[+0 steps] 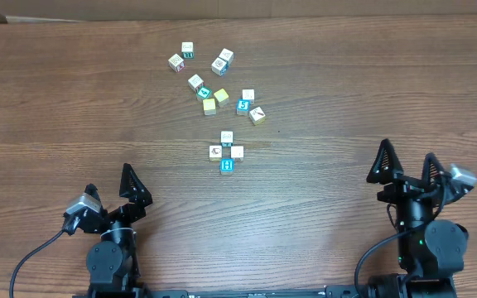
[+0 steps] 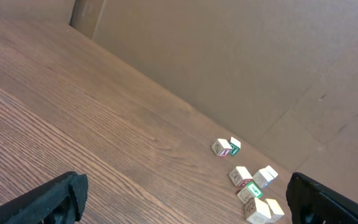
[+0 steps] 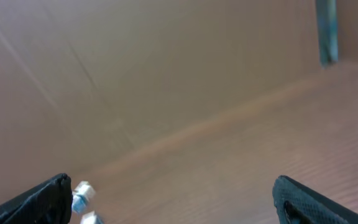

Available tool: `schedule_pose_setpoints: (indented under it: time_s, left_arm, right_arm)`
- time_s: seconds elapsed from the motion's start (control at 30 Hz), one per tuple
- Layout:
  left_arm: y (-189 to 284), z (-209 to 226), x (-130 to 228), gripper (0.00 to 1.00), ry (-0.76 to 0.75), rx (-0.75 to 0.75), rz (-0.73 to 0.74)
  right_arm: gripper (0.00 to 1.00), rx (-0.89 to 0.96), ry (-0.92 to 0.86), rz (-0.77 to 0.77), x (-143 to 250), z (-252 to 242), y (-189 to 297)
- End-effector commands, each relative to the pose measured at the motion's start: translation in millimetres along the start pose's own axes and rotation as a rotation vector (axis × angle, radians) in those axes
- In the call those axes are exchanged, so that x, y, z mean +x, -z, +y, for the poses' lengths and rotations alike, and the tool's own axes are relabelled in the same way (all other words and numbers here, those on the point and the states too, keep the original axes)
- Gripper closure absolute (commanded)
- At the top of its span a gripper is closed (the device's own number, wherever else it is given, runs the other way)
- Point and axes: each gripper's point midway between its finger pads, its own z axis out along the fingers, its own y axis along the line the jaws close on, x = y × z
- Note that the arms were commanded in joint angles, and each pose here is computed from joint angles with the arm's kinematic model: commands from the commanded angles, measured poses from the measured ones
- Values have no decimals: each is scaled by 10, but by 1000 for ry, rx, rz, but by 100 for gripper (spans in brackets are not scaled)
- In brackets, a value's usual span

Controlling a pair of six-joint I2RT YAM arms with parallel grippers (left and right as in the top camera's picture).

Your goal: Form a circle

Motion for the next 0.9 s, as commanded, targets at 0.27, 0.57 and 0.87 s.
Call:
schedule_pose_setpoints:
  time_s: [0.27,0.57,0.87]
  left_arm:
    - [3,14,-14,0,-10,-6,-11]
    - [3,14,-14,0,-10,-6,-11]
    - [3,14,-14,0,-10,-6,-11]
  right_arm:
    - [0,-28,-16,-108,-251,64,36]
    - [0,-33,-18,-117,-228,57,40]
    - [0,-87,-37,-241,-122,-5,147]
